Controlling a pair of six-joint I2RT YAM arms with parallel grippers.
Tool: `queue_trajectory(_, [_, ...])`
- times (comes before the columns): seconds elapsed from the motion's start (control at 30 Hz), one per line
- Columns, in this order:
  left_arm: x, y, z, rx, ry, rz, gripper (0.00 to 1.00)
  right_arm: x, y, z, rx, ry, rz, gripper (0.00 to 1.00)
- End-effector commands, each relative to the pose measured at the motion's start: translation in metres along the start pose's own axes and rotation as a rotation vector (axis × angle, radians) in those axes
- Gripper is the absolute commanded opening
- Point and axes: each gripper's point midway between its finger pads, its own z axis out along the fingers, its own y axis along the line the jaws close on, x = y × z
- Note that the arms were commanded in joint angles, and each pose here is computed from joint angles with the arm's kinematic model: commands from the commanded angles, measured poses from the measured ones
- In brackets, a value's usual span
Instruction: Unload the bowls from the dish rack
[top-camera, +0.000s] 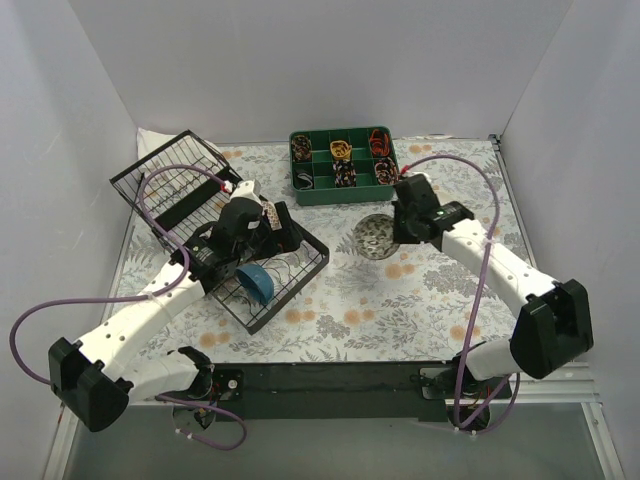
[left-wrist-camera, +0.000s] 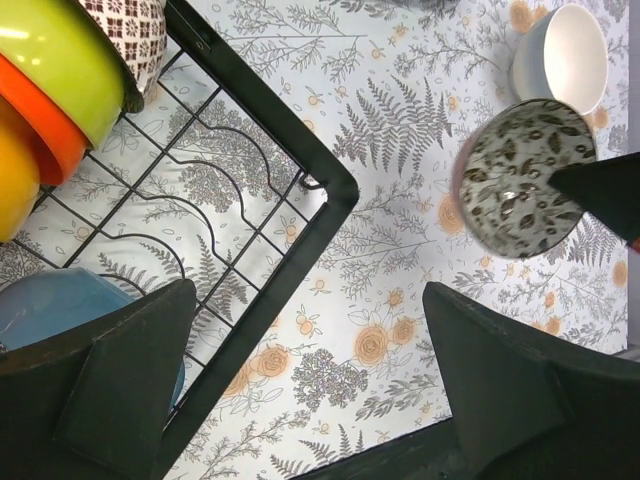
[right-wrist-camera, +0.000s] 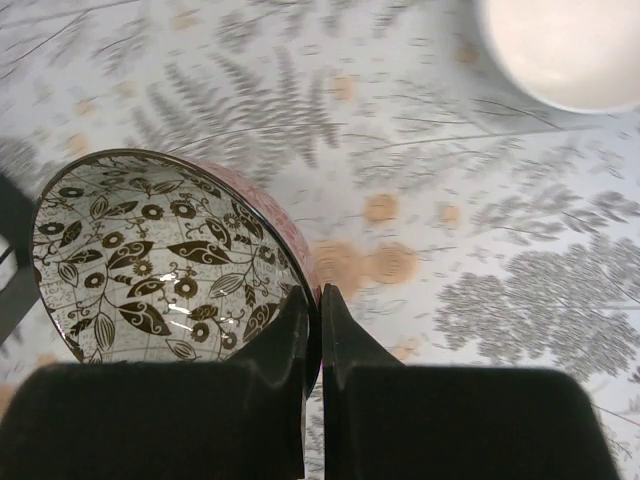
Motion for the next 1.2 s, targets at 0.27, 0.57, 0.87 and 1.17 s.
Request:
queue_trajectory(0.27, [-0.011,0.016,-0.019,-0.046,-0.071,0.005,0.98,0.005,-0.178,0.006,0.187,-0.163,0.576,0.01])
queue_trajectory(0.57, [-0.010,0.026,-0.021,-0.087,-0.080,0.023,0.98,0.028,-0.239,0.018,0.269,-0.170,0.742,0.01])
queue_trajectory(0.87, [-0.009,0.030,-0.019,-0.109,-0.074,0.038,0.98,0.058,-0.250,0.037,0.267,-0.085,0.768,0.04])
queue_trajectory(1.17, [-0.018,0.037,-0.013,-0.149,-0.071,0.055,0.98,0.053,-0.243,0.023,0.242,-0.097,0.745,0.65])
